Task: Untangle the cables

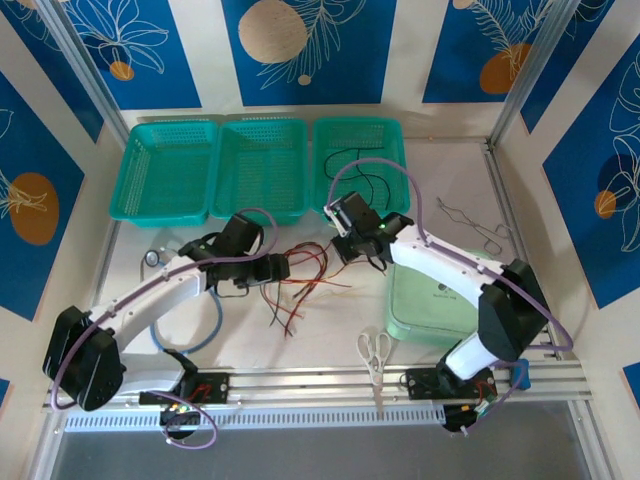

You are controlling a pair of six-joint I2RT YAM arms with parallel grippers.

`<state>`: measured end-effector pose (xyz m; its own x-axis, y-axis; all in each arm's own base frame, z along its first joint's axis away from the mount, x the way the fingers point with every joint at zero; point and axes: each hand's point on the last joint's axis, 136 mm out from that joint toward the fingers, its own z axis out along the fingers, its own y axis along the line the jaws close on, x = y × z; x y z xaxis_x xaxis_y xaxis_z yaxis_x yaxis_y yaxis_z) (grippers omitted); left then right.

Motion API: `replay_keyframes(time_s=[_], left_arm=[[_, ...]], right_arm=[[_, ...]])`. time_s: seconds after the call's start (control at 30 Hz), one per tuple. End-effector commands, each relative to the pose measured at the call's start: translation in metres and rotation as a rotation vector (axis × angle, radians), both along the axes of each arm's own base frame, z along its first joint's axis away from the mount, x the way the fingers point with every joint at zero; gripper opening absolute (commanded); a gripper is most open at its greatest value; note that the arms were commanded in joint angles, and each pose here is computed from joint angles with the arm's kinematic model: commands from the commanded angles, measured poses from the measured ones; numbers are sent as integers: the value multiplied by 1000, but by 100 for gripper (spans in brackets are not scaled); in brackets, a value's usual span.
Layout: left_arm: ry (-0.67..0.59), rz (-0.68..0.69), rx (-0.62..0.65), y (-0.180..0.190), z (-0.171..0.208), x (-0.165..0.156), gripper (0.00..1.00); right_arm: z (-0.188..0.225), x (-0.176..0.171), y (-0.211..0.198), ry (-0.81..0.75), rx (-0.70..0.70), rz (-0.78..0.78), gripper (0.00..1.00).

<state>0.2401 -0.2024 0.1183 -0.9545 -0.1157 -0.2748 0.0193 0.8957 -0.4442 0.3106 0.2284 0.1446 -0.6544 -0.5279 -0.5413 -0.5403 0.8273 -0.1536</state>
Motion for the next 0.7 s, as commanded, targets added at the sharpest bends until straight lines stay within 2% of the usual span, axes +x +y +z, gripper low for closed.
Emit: replay_keyframes(time_s=[0.0, 0.1, 0.37, 0.67], left_arm=[[-29, -23, -26, -8, 10, 12, 72], [-36, -26, -24, -10, 11, 16, 72], [-66, -26, -62, -9, 30, 34, 77], [-135, -35, -94, -7, 64, 53, 79]], right_arm=[[41, 1, -2, -143, -33, 61, 0], [54, 2, -3, -197, -44, 74, 0], [83, 16, -11, -391, -184, 127, 0], [133, 18, -19, -532, -197, 157, 0]])
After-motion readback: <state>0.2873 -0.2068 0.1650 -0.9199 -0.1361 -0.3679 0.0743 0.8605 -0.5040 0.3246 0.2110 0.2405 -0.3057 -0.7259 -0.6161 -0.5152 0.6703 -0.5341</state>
